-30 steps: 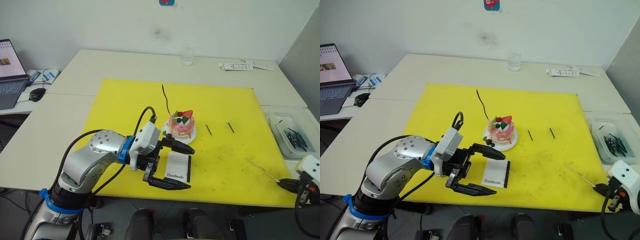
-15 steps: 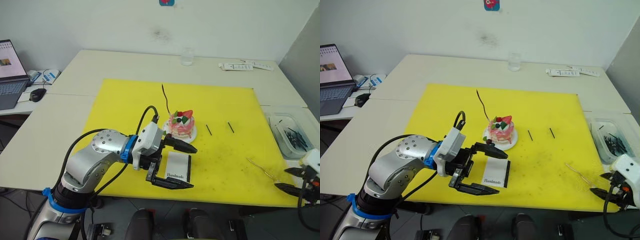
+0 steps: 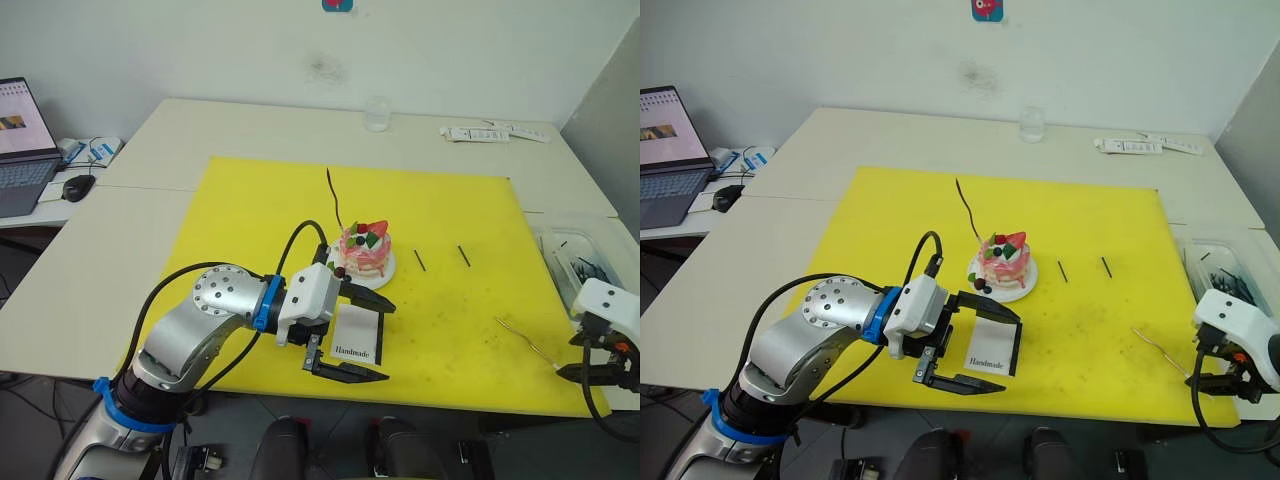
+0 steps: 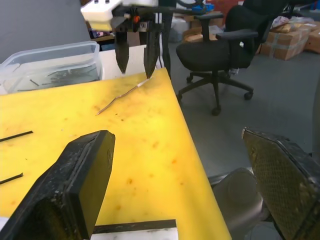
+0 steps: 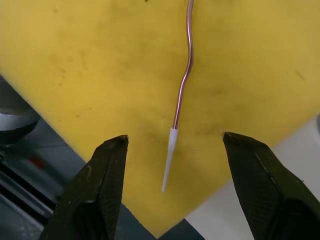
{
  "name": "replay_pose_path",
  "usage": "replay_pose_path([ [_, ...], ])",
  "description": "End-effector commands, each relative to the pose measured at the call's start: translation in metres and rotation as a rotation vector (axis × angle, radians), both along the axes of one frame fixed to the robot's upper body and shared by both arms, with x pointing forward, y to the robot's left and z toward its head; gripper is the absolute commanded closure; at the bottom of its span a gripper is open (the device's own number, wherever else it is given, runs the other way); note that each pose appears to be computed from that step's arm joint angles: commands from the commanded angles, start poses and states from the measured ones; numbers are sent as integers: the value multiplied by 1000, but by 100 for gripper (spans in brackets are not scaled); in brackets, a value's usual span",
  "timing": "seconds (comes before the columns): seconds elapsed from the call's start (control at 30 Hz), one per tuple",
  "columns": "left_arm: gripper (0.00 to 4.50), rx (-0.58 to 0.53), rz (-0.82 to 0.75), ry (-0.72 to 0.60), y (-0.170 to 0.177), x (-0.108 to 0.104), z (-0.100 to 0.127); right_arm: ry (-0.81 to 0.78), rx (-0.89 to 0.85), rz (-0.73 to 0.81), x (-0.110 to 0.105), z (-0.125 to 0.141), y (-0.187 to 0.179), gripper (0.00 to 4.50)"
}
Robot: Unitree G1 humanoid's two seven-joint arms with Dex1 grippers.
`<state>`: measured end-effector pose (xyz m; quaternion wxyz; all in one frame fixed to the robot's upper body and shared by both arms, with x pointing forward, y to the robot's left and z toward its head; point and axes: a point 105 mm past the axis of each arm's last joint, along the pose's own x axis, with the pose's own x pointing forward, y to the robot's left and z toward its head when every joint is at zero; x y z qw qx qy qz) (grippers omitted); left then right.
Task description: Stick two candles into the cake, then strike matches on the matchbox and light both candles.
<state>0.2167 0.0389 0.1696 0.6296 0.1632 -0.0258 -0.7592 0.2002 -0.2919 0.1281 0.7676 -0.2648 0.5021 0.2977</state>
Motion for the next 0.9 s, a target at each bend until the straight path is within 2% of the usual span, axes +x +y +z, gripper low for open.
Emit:
replay_pose_path([
  [0.03,0,-21,-10,-48,-5,-6,4,-3,-48,15,5,-1,-4,138],
  [0.23,0,-42,-10,-48,-9,-9,1,9,-53,18,10,-11,-6,138],
  [0.43,0,-103,-55,-11,-13,-19,7,27,-47,24,11,-16,-4,138],
  [0.6,0,-88,-79,-26,-12,-23,5,37,-43,24,11,-19,-4,138],
  [0.7,0,-84,-80,-30,-12,-21,4,38,-36,28,12,-20,-2,223],
  [0.9,0,-78,-85,-33,-12,-25,-2,40,-25,25,12,-19,0,441],
])
